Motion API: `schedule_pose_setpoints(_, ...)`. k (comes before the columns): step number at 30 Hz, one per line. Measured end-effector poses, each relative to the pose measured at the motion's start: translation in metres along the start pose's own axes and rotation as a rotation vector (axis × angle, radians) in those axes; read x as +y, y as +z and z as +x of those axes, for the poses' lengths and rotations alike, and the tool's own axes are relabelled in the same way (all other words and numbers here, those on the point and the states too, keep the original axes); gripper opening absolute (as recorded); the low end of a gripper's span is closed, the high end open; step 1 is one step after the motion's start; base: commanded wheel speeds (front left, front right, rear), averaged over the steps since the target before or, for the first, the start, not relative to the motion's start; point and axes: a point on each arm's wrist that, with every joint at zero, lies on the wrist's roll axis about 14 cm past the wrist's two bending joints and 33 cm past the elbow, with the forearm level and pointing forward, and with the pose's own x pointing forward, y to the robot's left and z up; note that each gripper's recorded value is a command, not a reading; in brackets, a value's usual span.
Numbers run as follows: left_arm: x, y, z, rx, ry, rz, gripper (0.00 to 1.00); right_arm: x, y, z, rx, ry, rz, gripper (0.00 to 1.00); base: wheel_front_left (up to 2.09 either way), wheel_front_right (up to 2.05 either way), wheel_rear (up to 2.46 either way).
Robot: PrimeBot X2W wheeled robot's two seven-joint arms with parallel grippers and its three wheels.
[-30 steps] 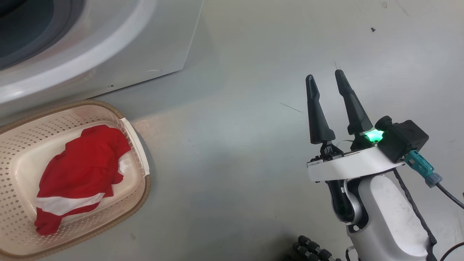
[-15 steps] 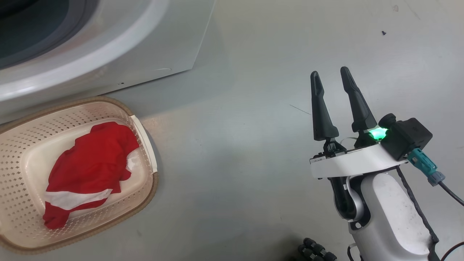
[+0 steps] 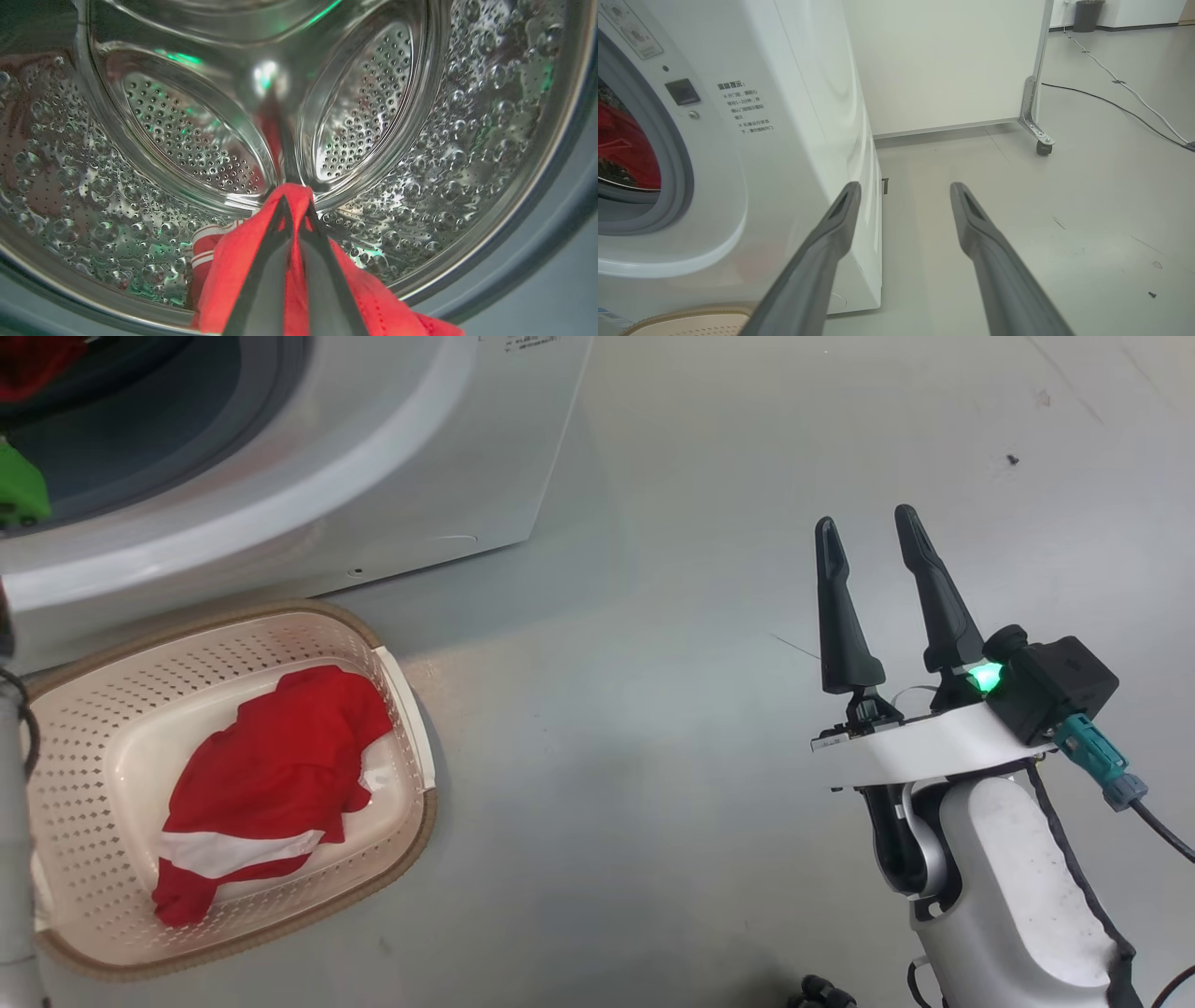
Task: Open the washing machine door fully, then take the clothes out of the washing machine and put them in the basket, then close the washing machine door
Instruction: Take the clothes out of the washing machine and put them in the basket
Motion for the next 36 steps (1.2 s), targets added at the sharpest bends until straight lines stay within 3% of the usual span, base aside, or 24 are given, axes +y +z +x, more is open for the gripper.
schedule_pose_setpoints(15,-0.016,0.070,-0.054,-0.268,-0.005,-0.087,0.00,0.017,0.014,-0.006,-0.037,0.061,-0.050,1.00,0.00,0.00,0.00)
schedule_pose_setpoints(36,-0.015,0.197,-0.145,-0.602,-0.013,-0.046,0.00,0.047,0.034,-0.028,-0.083,0.155,-0.050,1.00,0.00,0.00,0.00)
